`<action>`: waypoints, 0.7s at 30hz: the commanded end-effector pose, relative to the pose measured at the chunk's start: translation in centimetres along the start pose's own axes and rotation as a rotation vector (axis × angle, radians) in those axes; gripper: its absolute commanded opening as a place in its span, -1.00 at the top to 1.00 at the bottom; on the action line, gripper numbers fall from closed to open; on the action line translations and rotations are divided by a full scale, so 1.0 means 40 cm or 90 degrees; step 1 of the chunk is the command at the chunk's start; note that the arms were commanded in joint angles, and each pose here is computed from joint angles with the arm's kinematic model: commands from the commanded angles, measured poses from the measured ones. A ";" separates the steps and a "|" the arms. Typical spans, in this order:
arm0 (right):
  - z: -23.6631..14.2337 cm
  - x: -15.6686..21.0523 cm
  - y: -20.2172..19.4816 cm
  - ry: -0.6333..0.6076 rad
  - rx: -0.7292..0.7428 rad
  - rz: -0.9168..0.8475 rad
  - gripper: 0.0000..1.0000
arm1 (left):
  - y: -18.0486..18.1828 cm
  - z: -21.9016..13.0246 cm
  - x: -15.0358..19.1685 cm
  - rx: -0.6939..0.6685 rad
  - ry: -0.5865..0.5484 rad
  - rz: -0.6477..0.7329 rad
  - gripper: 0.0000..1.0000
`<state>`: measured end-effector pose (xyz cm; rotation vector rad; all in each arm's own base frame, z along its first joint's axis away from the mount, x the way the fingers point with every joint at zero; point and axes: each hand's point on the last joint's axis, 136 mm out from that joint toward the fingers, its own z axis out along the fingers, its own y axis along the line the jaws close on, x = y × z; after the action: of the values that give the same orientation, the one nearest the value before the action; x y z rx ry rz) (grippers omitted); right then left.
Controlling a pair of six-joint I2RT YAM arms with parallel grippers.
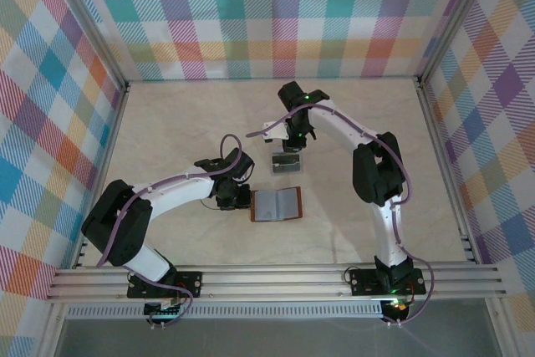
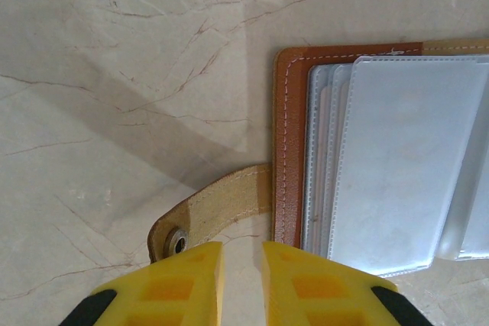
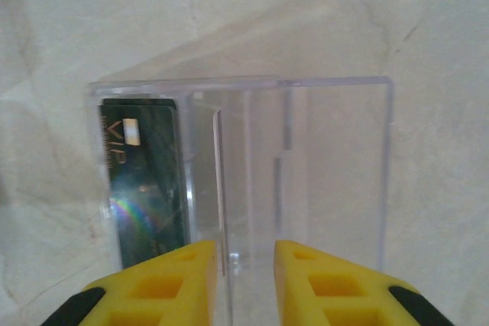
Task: Take the credit cards out of the card holder
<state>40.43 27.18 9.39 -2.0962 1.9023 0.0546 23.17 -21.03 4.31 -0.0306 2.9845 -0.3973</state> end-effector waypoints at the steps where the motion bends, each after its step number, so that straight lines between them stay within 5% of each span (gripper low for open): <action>1: -0.030 -0.012 -0.060 -0.013 0.060 0.007 0.44 | 0.009 -0.005 0.010 0.001 0.008 -0.011 0.58; 11: -0.095 -0.032 -0.094 -0.049 0.114 0.078 0.34 | 0.008 0.005 0.013 0.001 0.018 -0.009 0.60; 17: -0.176 -0.056 -0.077 -0.132 0.141 0.264 0.08 | -0.004 0.039 0.006 0.009 0.034 -0.013 0.69; 21: -0.188 -0.028 -0.126 -0.156 0.209 0.489 0.01 | -0.009 0.052 0.000 0.010 0.038 -0.012 0.77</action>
<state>41.77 26.98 16.14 -1.4494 2.1201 0.0819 22.91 -21.53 2.28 -0.0331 3.0440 -0.4006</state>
